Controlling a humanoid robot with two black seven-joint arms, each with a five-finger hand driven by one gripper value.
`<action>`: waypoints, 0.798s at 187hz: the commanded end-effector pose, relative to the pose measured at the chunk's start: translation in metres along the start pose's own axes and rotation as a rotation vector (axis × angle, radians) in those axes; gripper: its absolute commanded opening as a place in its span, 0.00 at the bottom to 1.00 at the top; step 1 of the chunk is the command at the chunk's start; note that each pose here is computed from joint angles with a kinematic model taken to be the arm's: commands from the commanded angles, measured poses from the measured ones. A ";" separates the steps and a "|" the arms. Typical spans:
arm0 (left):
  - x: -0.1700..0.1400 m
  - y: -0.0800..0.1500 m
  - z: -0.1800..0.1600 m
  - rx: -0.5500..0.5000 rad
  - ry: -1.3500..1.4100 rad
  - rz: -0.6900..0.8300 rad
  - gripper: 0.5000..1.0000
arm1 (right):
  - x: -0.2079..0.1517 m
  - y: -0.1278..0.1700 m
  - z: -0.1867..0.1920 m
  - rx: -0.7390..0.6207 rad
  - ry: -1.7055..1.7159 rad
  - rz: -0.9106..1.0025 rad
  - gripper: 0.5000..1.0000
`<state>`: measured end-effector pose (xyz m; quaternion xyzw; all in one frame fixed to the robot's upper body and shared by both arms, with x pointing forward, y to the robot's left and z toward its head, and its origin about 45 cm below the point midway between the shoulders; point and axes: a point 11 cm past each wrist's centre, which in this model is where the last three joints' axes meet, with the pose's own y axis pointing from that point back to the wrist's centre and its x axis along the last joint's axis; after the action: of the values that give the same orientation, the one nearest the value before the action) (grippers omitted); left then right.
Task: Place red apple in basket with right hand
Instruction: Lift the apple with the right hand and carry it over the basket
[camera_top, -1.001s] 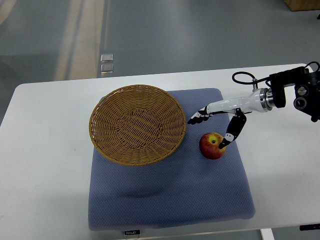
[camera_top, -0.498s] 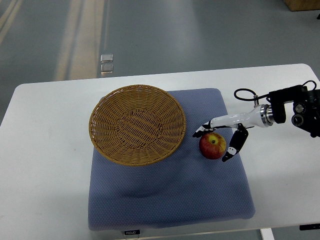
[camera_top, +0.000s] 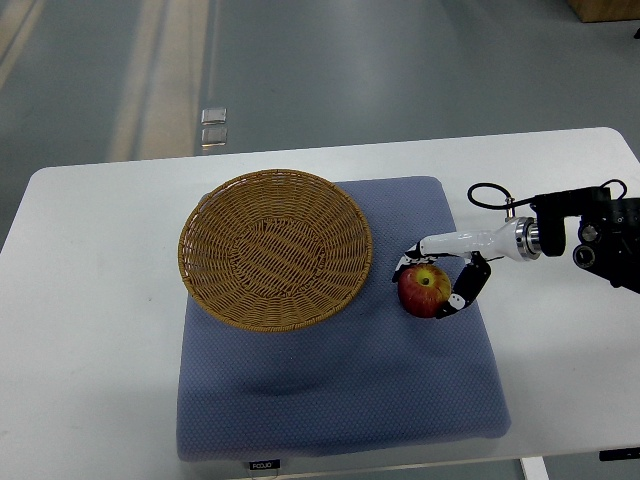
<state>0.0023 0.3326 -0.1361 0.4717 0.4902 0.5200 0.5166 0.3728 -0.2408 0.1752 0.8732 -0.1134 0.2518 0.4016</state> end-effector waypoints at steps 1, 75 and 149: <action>0.000 0.000 0.000 0.000 0.001 0.000 1.00 | 0.003 0.001 0.002 -0.005 0.000 0.018 0.04; 0.000 0.000 0.000 0.000 0.001 -0.001 1.00 | 0.097 0.020 -0.035 0.105 -0.099 0.268 0.07; -0.001 0.000 0.000 0.000 -0.001 -0.001 1.00 | 0.092 -0.019 -0.073 0.186 -0.206 0.225 0.09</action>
<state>0.0023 0.3321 -0.1361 0.4712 0.4906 0.5199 0.5168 0.4377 -0.1904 0.2602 0.9041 -0.2438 0.2158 0.2769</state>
